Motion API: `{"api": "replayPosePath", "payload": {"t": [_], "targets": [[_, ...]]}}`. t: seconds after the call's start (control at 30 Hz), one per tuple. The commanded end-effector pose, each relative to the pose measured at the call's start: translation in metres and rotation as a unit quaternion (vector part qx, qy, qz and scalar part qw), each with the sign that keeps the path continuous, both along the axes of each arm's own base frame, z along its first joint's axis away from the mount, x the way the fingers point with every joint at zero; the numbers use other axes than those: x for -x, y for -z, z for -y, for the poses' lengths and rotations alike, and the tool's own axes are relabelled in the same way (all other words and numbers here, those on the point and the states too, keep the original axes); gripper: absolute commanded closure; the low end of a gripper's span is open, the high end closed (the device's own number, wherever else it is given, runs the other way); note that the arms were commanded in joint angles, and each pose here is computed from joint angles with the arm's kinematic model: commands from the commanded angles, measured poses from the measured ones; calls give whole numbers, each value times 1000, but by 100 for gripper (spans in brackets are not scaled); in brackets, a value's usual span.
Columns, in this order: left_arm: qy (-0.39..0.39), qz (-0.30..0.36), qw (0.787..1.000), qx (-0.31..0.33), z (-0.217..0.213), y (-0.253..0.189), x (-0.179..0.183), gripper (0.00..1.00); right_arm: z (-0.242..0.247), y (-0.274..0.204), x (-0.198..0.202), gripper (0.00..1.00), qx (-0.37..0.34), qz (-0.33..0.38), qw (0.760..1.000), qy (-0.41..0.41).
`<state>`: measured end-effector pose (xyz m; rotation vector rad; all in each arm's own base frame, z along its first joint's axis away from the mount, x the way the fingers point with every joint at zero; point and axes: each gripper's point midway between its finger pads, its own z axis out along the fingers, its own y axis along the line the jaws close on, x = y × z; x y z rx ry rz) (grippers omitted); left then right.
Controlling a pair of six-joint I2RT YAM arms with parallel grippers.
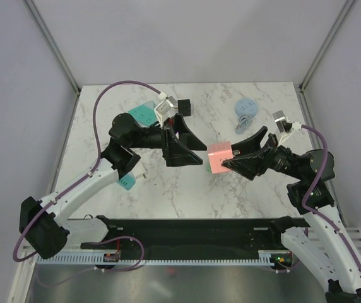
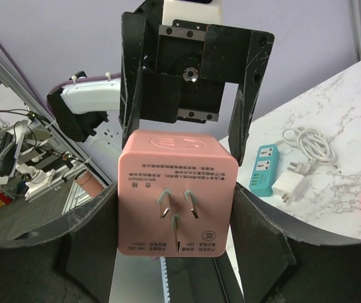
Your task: Insert the plug
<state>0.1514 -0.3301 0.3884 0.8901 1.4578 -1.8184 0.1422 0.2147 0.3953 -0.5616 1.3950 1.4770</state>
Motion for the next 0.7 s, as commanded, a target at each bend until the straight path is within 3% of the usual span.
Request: {"api": "replayPosePath", "payload": {"t": [0.0, 0.67], "targets": [[8, 11, 1000, 24, 4, -13, 7, 0, 1, -17, 3, 68, -28, 31, 999, 1], [9, -41, 999, 27, 25, -10, 11, 6, -5, 4, -11, 71, -19, -3, 1000, 12]]}}
